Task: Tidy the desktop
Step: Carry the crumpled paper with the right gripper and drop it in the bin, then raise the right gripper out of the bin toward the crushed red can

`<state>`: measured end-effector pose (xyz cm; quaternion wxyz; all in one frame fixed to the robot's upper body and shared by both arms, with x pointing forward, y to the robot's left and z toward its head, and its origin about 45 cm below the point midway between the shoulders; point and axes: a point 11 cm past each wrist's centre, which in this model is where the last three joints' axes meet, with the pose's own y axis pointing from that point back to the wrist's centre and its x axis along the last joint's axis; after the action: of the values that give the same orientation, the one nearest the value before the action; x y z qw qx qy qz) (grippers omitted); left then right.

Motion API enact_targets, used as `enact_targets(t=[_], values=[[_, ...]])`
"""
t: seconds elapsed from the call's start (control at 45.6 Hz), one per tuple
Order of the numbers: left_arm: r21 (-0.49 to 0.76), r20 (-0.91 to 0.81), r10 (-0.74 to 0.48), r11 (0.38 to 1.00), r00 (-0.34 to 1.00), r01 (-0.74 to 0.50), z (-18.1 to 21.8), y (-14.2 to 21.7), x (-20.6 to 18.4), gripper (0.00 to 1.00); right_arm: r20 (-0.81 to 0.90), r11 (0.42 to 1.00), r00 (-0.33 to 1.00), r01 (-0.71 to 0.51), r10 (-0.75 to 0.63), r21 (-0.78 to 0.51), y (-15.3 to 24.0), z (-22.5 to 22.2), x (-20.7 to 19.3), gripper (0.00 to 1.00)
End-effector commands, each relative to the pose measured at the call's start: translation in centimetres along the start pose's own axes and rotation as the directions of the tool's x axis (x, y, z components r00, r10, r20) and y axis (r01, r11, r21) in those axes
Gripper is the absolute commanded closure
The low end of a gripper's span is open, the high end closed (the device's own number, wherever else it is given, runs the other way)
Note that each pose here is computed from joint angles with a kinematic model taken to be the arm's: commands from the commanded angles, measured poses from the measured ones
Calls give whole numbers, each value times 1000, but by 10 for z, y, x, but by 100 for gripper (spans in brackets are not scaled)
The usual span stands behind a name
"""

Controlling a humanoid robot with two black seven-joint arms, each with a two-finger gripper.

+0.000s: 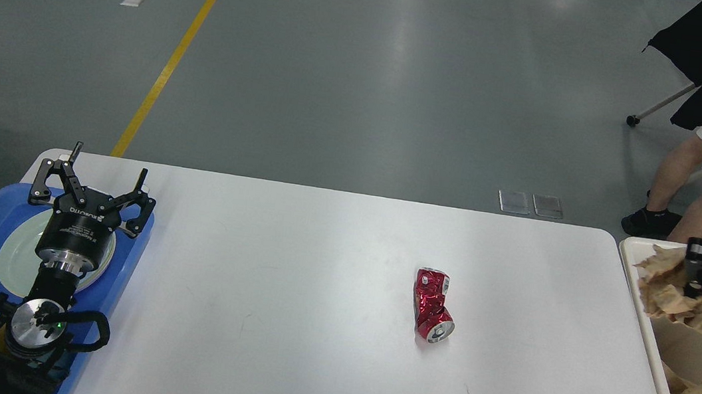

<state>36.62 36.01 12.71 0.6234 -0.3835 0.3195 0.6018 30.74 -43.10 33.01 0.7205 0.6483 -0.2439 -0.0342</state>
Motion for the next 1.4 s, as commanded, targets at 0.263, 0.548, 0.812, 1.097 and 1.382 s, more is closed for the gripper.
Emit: enact_targets(t=[0.263, 0.548, 0.812, 1.097, 1.382], values=[[0, -1, 0, 1000, 1000, 0, 0, 0, 0, 3, 205, 981, 973, -69, 106, -179, -104, 157, 6, 100], [0, 1, 0, 1000, 1000, 0, 0, 0, 0, 3, 220, 942, 944, -179, 245, -284, -194, 209, -52, 100], [0, -1, 0, 1000, 1000, 0, 0, 0, 0, 3, 138, 906, 946, -230, 294, -356, -251, 198, -93, 100], [0, 1, 0, 1000, 1000, 0, 0, 0, 0, 3, 170, 901, 939, -220, 300, -374, -286, 171, -130, 100], [0, 1, 0, 1000, 1000, 0, 0, 0, 0, 3, 168, 915, 948, -201, 272, -349, -297, 152, -140, 100]])
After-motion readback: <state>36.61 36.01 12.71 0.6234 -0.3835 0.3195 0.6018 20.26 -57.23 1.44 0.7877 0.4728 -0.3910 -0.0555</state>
